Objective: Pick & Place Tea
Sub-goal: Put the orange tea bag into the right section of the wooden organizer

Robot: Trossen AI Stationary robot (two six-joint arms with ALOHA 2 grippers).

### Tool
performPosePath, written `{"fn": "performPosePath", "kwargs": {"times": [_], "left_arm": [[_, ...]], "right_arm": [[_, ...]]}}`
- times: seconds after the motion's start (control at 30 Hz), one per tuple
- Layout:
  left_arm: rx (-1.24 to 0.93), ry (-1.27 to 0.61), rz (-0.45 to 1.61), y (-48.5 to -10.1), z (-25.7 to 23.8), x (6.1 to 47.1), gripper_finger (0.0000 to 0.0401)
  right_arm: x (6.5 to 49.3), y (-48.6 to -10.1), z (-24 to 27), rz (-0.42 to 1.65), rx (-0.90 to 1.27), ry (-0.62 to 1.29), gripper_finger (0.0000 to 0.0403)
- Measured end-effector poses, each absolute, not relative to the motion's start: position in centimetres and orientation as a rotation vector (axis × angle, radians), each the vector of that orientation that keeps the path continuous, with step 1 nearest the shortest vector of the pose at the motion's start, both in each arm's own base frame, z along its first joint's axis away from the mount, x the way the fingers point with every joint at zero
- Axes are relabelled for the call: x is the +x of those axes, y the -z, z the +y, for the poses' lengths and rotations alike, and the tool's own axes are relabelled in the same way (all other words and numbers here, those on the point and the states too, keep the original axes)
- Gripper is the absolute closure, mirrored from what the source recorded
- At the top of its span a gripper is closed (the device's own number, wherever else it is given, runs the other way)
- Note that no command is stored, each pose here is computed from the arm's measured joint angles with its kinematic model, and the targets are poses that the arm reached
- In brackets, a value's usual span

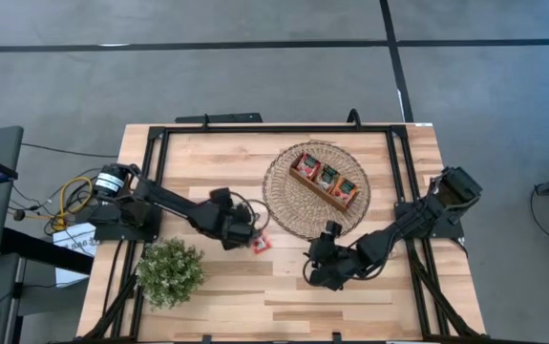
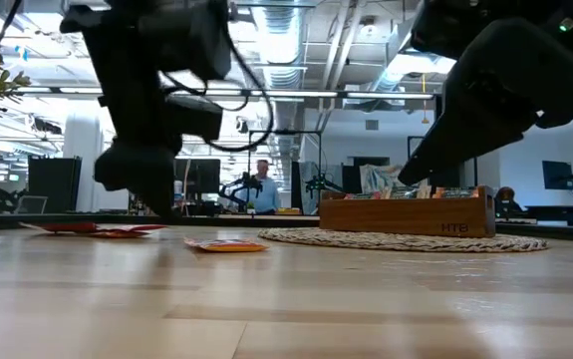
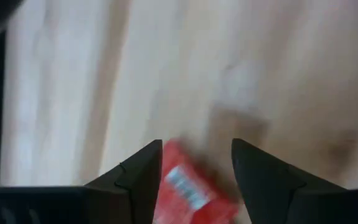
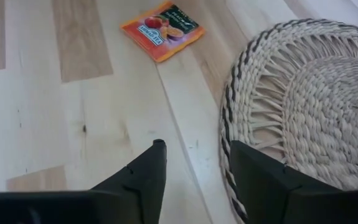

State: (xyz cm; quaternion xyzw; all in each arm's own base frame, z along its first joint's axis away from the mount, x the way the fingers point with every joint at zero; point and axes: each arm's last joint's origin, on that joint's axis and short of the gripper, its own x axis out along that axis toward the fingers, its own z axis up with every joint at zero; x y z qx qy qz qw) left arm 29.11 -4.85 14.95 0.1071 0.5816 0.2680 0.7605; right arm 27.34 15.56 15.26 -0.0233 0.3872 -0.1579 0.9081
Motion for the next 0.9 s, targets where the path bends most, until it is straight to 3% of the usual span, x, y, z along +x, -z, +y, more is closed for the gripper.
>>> {"fn": "performPosePath", "kwargs": {"times": [0.13,0.27,0.43,0.73,0.9], "left_arm": [[0.202,-0.729,1.341,-15.0,-4.1,27.7,0.0190],[0.197,-0.753,1.400,-14.8,-4.5,26.6,0.0169],[0.073,-0.629,1.344,-14.9,-6.3,26.4,0.0156],[-0.240,-0.344,1.052,-13.8,-8.1,29.0,0.0160],[-0.338,-0.332,0.918,-12.8,-7.3,29.4,0.0174]], "right_arm": [[27.3,-15.6,15.6,0.788,-0.035,0.323,0.0248],[27.2,-15.7,15.8,0.788,-0.039,0.315,0.0258],[27.2,-15.7,15.8,0.787,-0.037,0.315,0.0268],[27.2,-15.7,15.8,0.783,-0.034,0.313,0.0275],[27.2,-15.7,15.8,0.783,-0.033,0.313,0.0275]]}}
